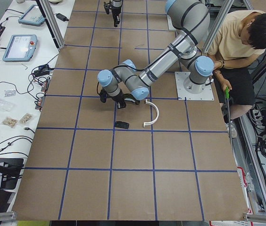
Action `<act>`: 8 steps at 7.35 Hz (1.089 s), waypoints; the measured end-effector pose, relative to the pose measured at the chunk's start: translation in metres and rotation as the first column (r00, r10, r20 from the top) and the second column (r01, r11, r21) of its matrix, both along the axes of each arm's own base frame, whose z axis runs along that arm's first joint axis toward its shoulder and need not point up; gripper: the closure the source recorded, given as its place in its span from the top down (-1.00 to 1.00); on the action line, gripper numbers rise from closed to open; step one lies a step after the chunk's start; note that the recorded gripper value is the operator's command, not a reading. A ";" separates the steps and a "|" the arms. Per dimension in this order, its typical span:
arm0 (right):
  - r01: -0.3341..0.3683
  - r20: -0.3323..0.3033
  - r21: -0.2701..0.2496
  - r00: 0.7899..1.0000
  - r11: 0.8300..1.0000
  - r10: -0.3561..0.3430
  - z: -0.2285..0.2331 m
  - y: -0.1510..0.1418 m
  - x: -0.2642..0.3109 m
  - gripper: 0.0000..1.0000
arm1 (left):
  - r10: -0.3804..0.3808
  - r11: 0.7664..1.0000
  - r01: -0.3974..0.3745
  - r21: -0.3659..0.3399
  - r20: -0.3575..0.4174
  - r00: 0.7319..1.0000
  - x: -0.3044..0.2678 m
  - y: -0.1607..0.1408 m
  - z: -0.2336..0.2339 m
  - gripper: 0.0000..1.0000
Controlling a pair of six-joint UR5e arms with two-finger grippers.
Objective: Place bearing gear from tray to pile
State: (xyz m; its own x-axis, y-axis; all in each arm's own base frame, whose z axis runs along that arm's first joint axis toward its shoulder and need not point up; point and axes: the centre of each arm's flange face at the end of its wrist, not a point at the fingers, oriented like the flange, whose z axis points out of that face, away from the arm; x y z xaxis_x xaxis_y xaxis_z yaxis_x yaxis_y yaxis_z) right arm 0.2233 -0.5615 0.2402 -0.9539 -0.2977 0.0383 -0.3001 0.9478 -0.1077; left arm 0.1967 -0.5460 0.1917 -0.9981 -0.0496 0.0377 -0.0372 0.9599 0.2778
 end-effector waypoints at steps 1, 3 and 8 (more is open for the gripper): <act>0.071 0.030 0.007 0.997 0.997 -0.071 0.002 0.015 0.043 -1.00 | 0.001 1.000 -0.001 0.002 -0.001 1.000 0.000 0.000 -0.001 -0.79; 0.196 0.076 0.054 0.977 0.979 -0.200 -0.005 0.043 0.123 -1.00 | 0.002 1.000 -0.002 0.009 -0.004 1.000 0.000 0.000 -0.005 -0.63; 0.242 0.096 0.097 0.963 0.965 -0.251 -0.030 0.058 0.195 1.00 | 0.002 1.000 -0.002 0.006 -0.002 1.000 0.001 0.000 -0.003 0.98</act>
